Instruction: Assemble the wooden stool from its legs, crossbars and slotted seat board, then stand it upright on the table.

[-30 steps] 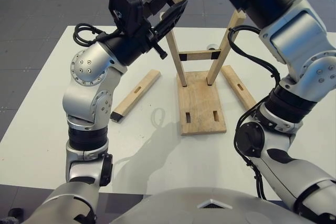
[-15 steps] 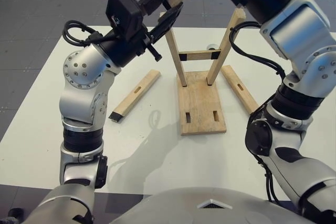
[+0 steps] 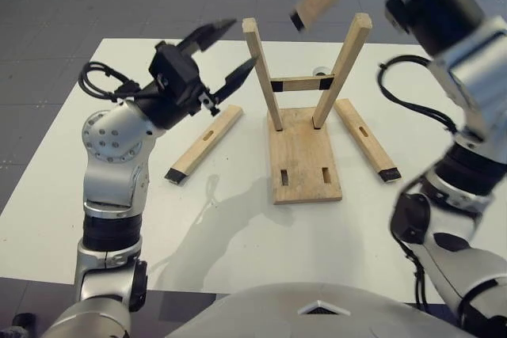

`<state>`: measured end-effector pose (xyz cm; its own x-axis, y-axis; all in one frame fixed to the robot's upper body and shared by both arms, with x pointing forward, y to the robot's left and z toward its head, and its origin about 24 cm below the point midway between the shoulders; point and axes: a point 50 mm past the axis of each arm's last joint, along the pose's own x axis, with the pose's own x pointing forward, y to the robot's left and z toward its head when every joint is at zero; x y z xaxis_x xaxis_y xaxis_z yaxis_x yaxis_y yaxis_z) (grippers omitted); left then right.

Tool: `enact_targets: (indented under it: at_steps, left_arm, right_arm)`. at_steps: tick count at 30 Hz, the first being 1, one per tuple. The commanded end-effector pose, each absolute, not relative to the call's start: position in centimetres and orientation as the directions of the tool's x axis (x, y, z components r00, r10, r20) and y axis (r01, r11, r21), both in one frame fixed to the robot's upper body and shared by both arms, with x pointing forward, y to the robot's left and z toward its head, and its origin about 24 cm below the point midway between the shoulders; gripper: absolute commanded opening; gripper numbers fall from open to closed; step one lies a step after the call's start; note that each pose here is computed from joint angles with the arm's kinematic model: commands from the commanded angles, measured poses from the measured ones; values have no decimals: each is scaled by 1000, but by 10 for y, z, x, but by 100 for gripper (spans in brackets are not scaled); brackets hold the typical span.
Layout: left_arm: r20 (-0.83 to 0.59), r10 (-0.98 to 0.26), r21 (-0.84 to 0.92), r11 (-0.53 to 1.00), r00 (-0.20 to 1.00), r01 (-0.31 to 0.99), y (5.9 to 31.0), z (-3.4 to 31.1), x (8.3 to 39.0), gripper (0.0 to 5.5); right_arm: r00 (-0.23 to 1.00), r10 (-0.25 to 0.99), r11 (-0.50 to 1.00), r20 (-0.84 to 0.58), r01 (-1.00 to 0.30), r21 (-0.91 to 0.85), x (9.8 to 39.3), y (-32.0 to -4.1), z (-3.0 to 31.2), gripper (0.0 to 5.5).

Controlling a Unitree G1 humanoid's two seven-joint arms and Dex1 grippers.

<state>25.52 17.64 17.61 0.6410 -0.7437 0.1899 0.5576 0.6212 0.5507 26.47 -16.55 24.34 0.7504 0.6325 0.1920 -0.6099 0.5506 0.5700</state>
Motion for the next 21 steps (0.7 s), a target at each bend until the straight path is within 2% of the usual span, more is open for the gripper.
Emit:
enact_targets:
  at_steps: [1, 4, 10, 21]
  left_arm:
    - [180, -716, 557, 639, 674, 530, 176, 172, 262, 248]
    - [184, -688, 538, 668, 702, 514, 172, 167, 266, 248]
    - [188, -679, 514, 684, 710, 518, 161, 162, 266, 248]
    - [186, -676, 498, 691, 713, 524, 157, 160, 266, 248]
  right_arm:
    - [781, 618, 731, -92, -527, 433, 240, -190, 207, 41]
    - [850, 489, 843, -195, -404, 355, 246, -214, 183, 41]
    - [913, 345, 900, -218, -256, 354, 270, -231, 139, 41]
    - [927, 327, 909, -184, -255, 328, 308, -227, 119, 41]
